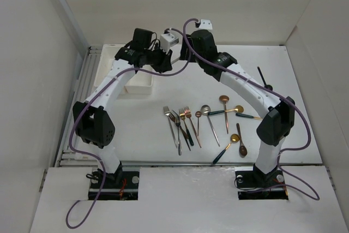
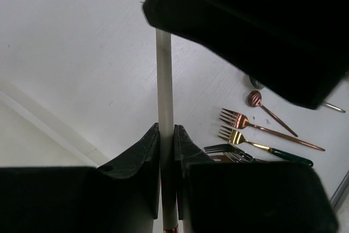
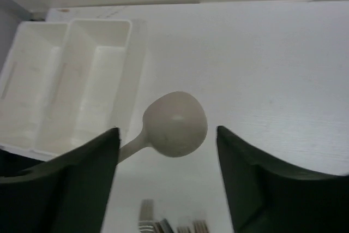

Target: Sort the eating utensils into containers

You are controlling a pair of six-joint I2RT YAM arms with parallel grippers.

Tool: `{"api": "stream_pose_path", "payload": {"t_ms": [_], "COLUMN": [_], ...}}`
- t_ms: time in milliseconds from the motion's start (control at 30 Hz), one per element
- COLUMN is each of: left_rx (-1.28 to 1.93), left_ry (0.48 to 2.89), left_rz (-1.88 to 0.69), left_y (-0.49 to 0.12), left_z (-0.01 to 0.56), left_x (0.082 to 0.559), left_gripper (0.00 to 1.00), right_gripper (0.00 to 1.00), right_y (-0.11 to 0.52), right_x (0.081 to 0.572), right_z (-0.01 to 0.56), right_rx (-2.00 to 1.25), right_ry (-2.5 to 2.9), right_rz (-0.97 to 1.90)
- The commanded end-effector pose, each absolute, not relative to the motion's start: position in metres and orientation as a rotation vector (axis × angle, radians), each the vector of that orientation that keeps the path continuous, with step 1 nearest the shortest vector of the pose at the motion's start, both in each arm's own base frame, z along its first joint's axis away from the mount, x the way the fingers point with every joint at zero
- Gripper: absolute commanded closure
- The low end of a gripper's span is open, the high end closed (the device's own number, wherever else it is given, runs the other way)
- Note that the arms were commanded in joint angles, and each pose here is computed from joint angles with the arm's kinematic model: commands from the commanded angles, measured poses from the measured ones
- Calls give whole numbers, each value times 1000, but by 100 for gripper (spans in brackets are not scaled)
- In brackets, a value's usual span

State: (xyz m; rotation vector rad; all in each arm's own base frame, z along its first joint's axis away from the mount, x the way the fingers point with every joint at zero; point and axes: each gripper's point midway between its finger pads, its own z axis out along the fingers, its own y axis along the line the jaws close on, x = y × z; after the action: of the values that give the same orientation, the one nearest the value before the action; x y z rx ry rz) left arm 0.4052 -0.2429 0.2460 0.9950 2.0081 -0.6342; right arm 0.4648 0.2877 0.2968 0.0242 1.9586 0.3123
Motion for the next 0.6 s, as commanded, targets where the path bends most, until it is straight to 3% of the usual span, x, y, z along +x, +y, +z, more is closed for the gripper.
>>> {"api": "stream_pose_path", "payload": {"t_ms": [0, 100, 300, 400, 567], "left_rx": [821, 607, 185, 178, 205], "left_ry": [2092, 2172, 2190, 2180, 2242], "left_rz": [-632, -580, -196, -113, -62], "left_y": [-220, -182, -42, -12, 8], "left_z": [240, 235, 233, 228, 187], "left_x": [418, 439, 495, 502, 512], "left_gripper": [100, 100, 100, 100, 100], "right_gripper": [23, 0, 0, 0, 0], "right_y": [289, 243, 89, 15, -52], "right_x": [463, 479, 507, 508, 504], "right_z": [344, 352, 285, 230, 160], "right_rx": [54, 181, 440, 579, 706], "right_ry": [1864, 1873, 2085, 2216, 2353], "right_rz": [486, 545, 439, 303, 227]}}
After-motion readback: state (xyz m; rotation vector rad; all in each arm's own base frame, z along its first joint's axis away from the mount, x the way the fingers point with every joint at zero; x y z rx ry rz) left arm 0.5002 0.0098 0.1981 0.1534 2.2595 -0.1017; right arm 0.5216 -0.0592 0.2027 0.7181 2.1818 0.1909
